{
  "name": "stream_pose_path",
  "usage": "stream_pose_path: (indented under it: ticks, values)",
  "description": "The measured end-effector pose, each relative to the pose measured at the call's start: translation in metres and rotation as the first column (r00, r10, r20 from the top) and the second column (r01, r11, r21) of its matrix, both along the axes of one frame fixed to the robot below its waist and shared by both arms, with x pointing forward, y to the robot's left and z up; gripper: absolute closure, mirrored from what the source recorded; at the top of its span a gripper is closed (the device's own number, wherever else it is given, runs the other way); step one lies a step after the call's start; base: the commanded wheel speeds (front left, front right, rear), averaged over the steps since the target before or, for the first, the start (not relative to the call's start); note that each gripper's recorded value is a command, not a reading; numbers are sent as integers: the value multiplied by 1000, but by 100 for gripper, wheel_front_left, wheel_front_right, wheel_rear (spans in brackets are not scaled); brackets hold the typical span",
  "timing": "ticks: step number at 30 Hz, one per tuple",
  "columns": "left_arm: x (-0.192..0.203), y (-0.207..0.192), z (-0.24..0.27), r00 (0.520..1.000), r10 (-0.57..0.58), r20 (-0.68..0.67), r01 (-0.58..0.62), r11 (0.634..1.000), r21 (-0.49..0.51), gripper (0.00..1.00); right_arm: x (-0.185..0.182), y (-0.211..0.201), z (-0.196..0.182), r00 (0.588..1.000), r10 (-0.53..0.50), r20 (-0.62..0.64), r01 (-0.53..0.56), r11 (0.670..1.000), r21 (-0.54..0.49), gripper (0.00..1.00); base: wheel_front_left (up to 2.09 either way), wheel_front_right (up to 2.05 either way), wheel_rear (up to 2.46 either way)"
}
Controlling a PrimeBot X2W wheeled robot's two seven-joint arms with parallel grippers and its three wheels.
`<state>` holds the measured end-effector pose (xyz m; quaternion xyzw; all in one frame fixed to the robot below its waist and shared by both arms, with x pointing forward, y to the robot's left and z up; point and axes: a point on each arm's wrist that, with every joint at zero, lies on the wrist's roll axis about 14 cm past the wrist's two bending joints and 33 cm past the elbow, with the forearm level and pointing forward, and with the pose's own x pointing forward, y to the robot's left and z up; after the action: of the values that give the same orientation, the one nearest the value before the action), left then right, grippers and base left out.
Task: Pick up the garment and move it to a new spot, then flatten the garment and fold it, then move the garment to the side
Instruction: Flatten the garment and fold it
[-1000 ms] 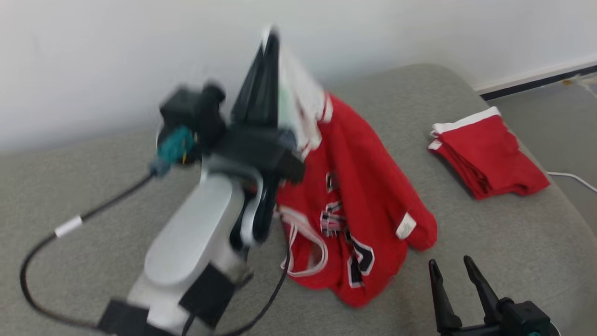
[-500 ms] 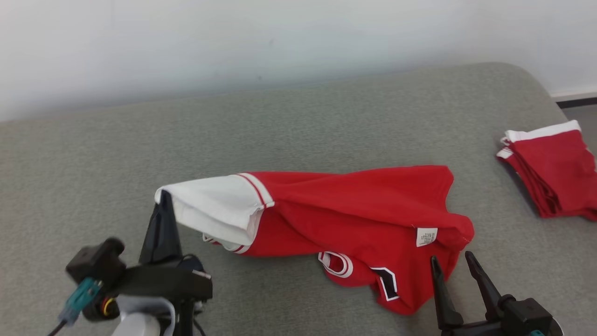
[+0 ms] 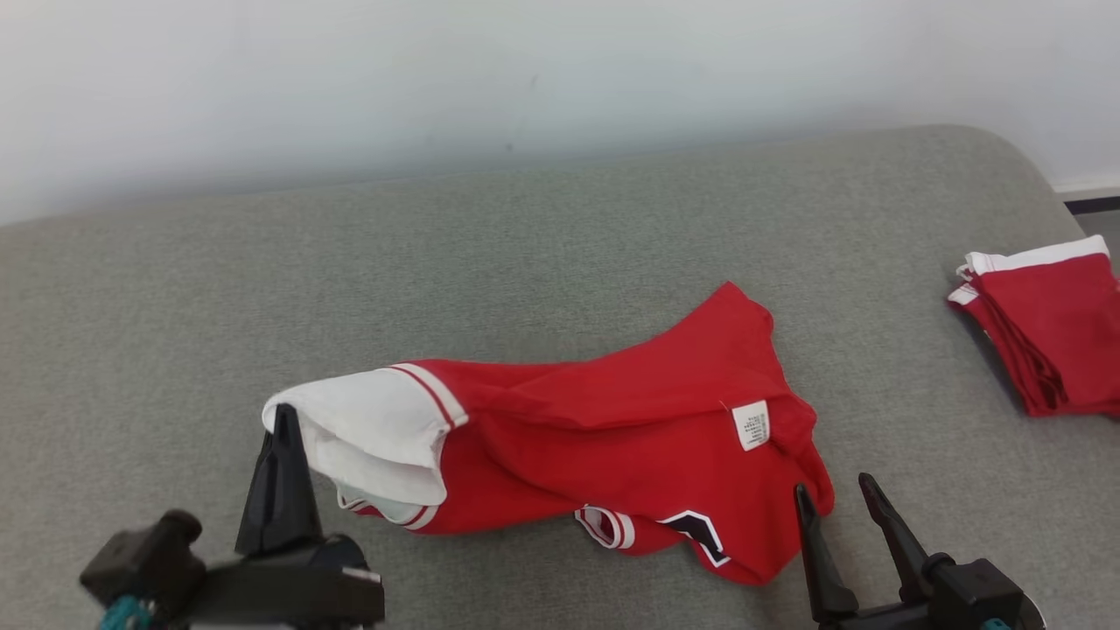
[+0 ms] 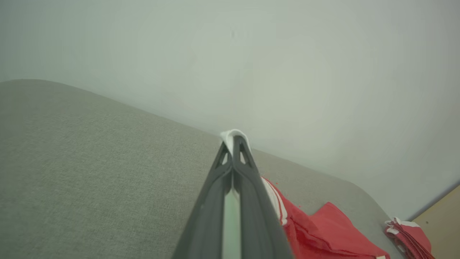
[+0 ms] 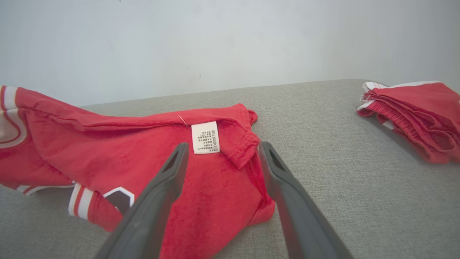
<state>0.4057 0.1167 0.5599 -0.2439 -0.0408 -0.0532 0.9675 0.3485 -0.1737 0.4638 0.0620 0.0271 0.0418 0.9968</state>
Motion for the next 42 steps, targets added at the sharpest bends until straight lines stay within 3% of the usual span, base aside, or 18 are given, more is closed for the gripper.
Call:
stream_pose_path:
  ticks: [4,13,14,15,16,21,28,34,42]
  values:
    - [28,-9,-6,999,-27,-18,28,999,16,100,-2,-6,1,1000,-18,4,18,1000,-2,0,0,0,0]
    - [99,7,-36,985,79,-152,-74,997,37,100,-9,-18,2,998,-58,3,58,998,-7,0,0,0,0]
    - [106,9,-38,982,92,-164,-85,995,45,89,-9,-19,3,998,-64,3,64,998,-8,0,0,0,0]
    - [113,11,-39,980,106,-169,-99,994,50,15,-11,-21,2,997,-71,1,71,997,-8,0,0,0,0]
    - [120,13,-39,979,118,-168,-110,992,57,0,-12,-24,2,997,-80,-1,80,997,-9,0,0,0,0]
    - [146,14,-47,977,130,-169,-119,990,77,0,-16,-39,-4,991,-130,-24,130,991,-18,0,0,0,0]
    - [143,10,-51,988,90,-124,-76,991,112,0,-10,-41,-7,991,-133,-32,132,991,-24,0,0,0,0]
    - [103,19,-53,995,75,-68,-63,985,161,0,1,-28,-5,996,-85,-20,84,996,-21,0,0,0,0]
    - [32,23,-79,992,73,-104,-49,975,215,0,8,-10,-2,1000,-27,-5,27,1000,-8,0,0,0,0]
